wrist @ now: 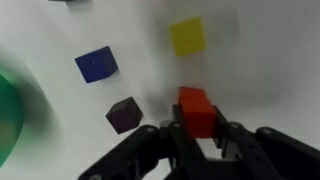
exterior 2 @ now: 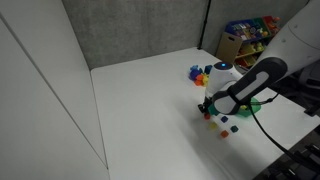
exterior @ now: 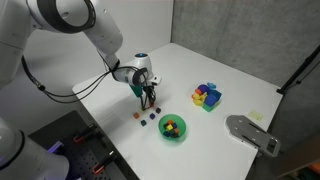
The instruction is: Remove an orange block from the blocks stack on the left and drop it in the green bowl
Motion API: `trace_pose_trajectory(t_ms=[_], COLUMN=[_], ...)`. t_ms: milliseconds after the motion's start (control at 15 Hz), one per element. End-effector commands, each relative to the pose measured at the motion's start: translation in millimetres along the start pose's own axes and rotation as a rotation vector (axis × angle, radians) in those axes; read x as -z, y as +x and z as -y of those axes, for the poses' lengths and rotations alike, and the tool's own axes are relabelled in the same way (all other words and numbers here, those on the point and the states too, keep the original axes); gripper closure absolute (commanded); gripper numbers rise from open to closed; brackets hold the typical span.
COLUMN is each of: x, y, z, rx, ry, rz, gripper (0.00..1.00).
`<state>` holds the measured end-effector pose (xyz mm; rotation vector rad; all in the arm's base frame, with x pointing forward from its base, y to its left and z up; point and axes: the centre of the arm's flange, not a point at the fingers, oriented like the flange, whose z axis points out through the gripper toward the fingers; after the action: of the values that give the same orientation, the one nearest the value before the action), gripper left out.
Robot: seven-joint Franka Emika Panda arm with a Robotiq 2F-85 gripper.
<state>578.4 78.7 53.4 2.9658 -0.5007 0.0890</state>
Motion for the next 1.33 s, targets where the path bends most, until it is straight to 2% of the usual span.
trace_pose_trajectory(t_ms=[0,400,800,1000,1267], x=[16,52,88,94,80], y=[7,31,51,57,58], z=[-1,-33,-94,-131,-186], rx=[-0.021,-0.075,-0.164,-0.216,-0.272], ry=[-0.002,-0.054,-0.082,-0.113,-0.175], rz=[-0.012,-0.013,0.040,0.027,0.028], gripper=[0.90,0.90,0.90,0.90,0.90])
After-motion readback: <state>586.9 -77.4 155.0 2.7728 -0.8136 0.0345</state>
